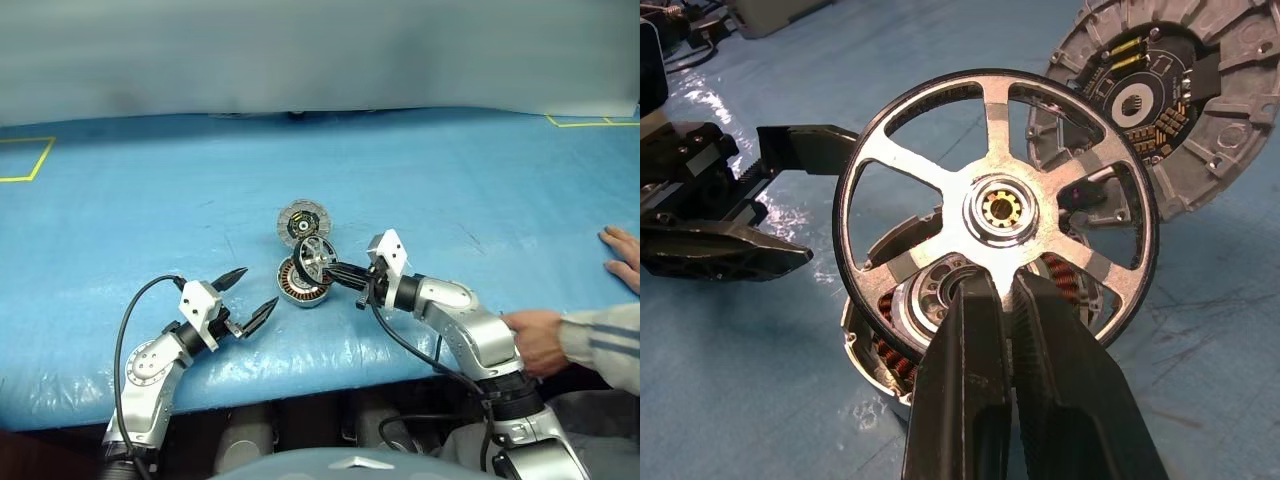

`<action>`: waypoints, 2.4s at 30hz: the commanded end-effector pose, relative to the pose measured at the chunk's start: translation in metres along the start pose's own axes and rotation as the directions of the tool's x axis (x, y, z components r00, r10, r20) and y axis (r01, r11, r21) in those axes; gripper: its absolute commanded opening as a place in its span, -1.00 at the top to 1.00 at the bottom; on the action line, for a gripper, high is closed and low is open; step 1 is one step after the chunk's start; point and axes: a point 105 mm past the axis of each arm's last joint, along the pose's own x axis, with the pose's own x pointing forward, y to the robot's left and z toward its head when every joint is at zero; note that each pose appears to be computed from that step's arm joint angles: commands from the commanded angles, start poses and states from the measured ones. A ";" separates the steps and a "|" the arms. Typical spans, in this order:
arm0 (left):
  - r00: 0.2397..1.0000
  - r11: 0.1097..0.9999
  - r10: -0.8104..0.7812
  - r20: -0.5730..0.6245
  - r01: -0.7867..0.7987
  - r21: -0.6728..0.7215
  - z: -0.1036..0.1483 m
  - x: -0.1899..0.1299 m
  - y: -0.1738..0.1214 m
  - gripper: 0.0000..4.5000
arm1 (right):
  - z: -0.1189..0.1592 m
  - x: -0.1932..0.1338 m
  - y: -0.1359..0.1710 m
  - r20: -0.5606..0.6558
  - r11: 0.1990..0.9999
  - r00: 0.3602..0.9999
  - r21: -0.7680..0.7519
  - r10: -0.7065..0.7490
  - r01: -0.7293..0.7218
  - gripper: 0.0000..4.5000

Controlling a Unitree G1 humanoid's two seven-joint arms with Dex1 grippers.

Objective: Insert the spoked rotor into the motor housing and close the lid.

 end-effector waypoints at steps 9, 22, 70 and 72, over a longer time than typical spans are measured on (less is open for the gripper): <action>1.000 1.000 0.012 0.018 -0.012 0.021 0.004 -0.002 0.001 -1.00 | 0.002 0.002 0.005 -0.037 0.995 0.999 -0.092 0.024 -0.028 1.00; 1.000 1.000 0.017 0.014 -0.017 0.022 0.003 -0.002 0.001 -1.00 | -0.004 0.004 0.005 -0.075 0.992 0.997 -0.127 0.016 -0.025 1.00; 0.999 0.999 0.043 0.014 -0.043 0.028 0.005 0.001 0.006 -1.00 | -0.008 0.031 0.007 -0.069 0.989 0.998 -0.146 -0.002 -0.008 0.99; 0.999 0.998 0.051 0.005 -0.051 0.024 0.004 0.002 0.007 -1.00 | 0.002 0.029 0.007 -0.013 0.991 1.000 -0.130 0.003 -0.004 0.99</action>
